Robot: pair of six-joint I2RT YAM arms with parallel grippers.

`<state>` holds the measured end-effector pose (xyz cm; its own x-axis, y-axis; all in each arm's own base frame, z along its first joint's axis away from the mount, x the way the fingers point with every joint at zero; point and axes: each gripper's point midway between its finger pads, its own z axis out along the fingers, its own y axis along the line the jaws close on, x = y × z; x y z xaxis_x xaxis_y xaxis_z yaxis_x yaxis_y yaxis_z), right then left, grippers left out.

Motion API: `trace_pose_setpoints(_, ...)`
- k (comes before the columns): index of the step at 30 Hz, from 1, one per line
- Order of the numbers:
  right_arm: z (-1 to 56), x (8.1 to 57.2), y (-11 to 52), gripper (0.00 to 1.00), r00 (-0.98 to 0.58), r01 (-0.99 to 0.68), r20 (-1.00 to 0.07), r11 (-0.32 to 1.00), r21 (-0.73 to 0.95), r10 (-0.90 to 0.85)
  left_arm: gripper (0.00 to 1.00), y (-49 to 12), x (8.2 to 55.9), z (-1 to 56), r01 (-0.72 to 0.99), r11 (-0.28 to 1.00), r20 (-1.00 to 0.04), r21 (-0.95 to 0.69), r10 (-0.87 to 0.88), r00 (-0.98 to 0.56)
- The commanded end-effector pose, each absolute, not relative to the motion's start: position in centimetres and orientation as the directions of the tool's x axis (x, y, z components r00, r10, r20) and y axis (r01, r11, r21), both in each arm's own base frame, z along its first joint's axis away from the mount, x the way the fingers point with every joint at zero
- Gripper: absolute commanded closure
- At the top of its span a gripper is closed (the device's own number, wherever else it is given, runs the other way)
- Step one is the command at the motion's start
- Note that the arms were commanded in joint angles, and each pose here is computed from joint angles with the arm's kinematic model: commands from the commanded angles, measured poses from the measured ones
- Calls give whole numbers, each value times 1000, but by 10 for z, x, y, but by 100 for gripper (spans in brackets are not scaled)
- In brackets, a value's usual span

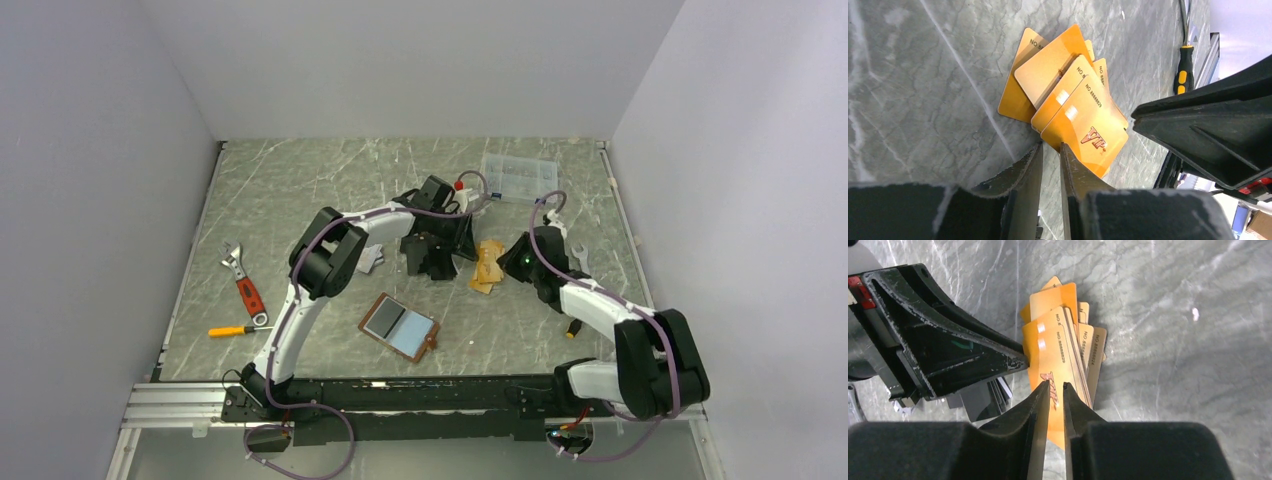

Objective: Put the credit cards into the card holder
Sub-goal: Pick up the credit card from the storage box.

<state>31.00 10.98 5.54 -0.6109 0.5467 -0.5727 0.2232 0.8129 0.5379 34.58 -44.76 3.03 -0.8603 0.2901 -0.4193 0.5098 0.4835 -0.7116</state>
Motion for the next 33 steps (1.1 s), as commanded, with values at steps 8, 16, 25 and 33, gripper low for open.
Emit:
trace_pose_setpoints(8, 48, 326, 132, 85, -638, 163, -577, 822, 546, 510, 53, -440, 341, 44, 519, 469, -435, -715, 283, -855)
trace_pose_setpoints(16, 35, 323, 140, 87, -663, 168, -548, 814, 556, 511, 47, -438, 336, 37, 491, 475, -404, -730, 279, -871)
trace_pose_setpoints(25, 49, 324, 162, 89, -677, 107, -539, 792, 601, 501, 49, -436, 334, 32, 450, 475, -371, -756, 254, -893)
trace_pose_setpoints(33, 67, 322, 131, 89, -622, 134, -599, 822, 553, 504, 51, -431, 337, 32, 437, 474, -369, -764, 235, -899)
